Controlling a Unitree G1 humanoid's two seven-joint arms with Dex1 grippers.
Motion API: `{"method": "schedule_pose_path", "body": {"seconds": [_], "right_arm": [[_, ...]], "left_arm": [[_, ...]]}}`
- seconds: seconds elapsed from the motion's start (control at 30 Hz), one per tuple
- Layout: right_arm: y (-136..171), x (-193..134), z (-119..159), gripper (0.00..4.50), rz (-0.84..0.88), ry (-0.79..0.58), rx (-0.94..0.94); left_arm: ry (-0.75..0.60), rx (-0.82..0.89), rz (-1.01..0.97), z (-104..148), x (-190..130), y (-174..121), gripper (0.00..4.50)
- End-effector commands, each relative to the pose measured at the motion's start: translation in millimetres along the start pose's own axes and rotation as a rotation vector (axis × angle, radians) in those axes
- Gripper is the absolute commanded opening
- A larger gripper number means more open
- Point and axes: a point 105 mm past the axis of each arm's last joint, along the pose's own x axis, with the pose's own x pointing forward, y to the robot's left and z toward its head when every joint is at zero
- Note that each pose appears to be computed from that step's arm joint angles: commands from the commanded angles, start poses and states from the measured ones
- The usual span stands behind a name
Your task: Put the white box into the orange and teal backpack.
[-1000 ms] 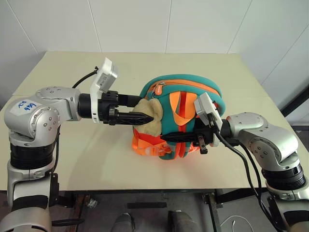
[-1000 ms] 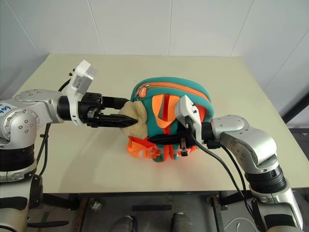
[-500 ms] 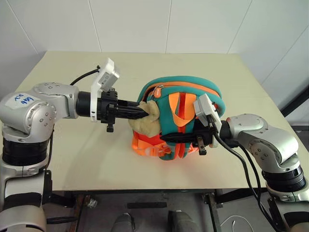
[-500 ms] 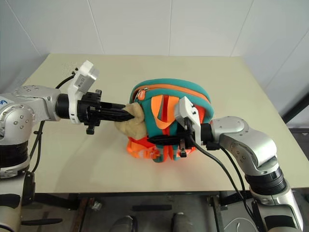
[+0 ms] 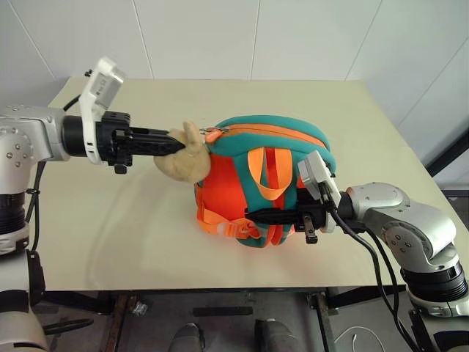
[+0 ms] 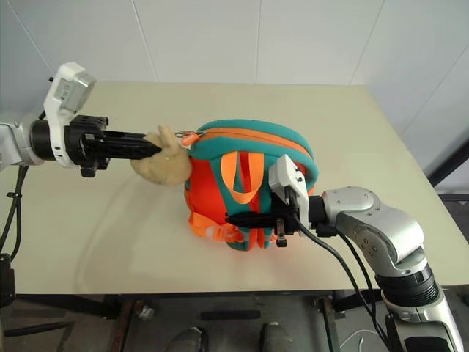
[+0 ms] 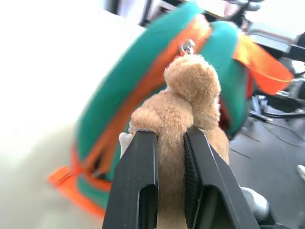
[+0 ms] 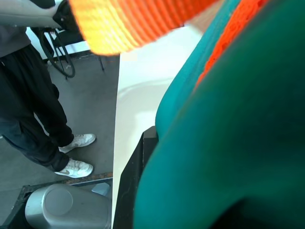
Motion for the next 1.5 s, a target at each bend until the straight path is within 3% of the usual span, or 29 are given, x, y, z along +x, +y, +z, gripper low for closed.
{"method": "schedule_pose_path", "body": {"seconds": [0.03, 0.4, 0.77, 0.9, 1.07, 1.13, 1.33, 1.5], "right_arm": [[6, -3, 8, 0.0, 0.0, -0.02, -0.028], [13, -1, 5, 0.0, -0.014, -0.023, -0.012], [14, 1, 5, 0.0, -0.009, -0.027, 0.004], [13, 0, 5, 0.0, -0.018, -0.023, 0.007], [7, -8, 5, 0.0, -0.058, 0.007, 0.008], [6, -17, 5, 0.64, -0.068, 0.037, 0.012], [8, -56, 1, 2.66, -0.135, 0.176, 0.02], [0, -105, 3, 4.43, -0.283, 0.31, 0.009]], "left_arm": [[-0.037, 0.019, 0.033, 11, -12, 8, 0.3], [0.218, -0.108, 0.103, -62, -13, 46, 0.29], [0.473, -0.077, 0.094, -113, 10, 62, 0.29], [0.475, -0.08, 0.107, -120, 16, 65, 0.29], [0.277, -0.105, 0.069, -100, 17, 56, 0.29], [0.166, -0.065, 0.027, -84, 14, 47, 0.29], [0.104, -0.06, 0.129, -85, -19, 43, 2.3], [-0.03, 0.038, 0.2, -81, -47, 44, 3.92]]}}
